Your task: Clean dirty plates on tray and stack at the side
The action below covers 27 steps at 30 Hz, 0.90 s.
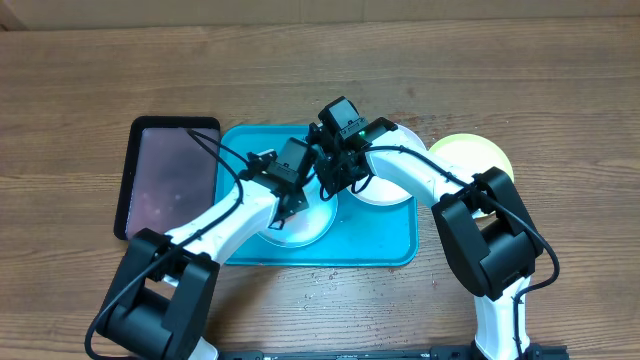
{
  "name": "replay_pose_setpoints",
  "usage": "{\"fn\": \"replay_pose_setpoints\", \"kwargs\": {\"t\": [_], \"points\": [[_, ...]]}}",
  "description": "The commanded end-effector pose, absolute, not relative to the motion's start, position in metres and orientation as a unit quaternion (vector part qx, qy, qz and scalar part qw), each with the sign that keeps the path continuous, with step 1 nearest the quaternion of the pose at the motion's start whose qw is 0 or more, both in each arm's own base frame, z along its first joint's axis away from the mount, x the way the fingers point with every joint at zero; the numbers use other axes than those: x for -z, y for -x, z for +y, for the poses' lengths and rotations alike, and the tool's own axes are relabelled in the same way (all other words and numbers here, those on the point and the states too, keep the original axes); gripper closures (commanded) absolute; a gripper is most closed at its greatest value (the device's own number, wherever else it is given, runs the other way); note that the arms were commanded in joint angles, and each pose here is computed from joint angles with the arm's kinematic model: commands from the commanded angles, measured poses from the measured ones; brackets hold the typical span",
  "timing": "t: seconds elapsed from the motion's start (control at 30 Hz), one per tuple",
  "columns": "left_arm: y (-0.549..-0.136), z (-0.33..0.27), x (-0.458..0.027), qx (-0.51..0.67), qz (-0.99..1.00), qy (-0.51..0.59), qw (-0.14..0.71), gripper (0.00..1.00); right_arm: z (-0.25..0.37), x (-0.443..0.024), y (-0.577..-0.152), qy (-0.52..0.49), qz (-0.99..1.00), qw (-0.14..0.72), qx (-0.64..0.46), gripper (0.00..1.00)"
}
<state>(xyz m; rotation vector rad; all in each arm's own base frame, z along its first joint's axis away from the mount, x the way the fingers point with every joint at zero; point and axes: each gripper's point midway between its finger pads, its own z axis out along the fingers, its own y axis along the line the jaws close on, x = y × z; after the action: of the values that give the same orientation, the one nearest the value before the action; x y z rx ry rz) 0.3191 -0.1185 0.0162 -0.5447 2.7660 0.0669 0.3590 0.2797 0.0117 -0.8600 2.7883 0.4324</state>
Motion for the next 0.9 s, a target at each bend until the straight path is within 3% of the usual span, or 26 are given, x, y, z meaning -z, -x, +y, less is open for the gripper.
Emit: {"fn": "replay_pose_setpoints", "kwargs": {"t": [0.0, 0.17, 0.33, 0.4, 0.57, 0.77, 0.87], "points": [[-0.343, -0.106, -0.046, -0.037, 0.965, 0.161, 0.206, 0.96, 0.279, -0.017, -0.358, 0.299, 0.938, 0.102, -0.139, 0.96], [-0.349, -0.116, -0.086, 0.021, 0.97, 0.103, 0.22, 0.96, 0.278, -0.017, -0.356, 0.299, 0.939, 0.098, -0.138, 0.96], [-0.347, -0.084, -0.116, 0.015, 0.967, 0.087, 0.24, 0.96, 0.277, -0.016, -0.353, 0.299, 0.94, 0.09, -0.139, 0.81], [-0.345, -0.064, -0.12, 0.006, 0.967, 0.091, 0.237, 0.95, 0.277, -0.015, -0.348, 0.299, 0.94, 0.08, -0.144, 0.8], [-0.344, -0.029, -0.115, 0.027, 0.976, 0.043, 0.213, 0.96, 0.278, -0.015, -0.335, 0.299, 0.939, 0.053, -0.16, 0.81], [-0.347, 0.022, -0.086, 0.002, 0.981, 0.082, 0.179, 0.96, 0.28, -0.016, -0.336, 0.302, 0.937, 0.057, -0.165, 0.96], [-0.352, 0.035, -0.07, -0.005, 0.982, 0.081, 0.168, 0.96, 0.283, -0.019, -0.343, 0.303, 0.936, 0.072, -0.163, 0.96]]}}
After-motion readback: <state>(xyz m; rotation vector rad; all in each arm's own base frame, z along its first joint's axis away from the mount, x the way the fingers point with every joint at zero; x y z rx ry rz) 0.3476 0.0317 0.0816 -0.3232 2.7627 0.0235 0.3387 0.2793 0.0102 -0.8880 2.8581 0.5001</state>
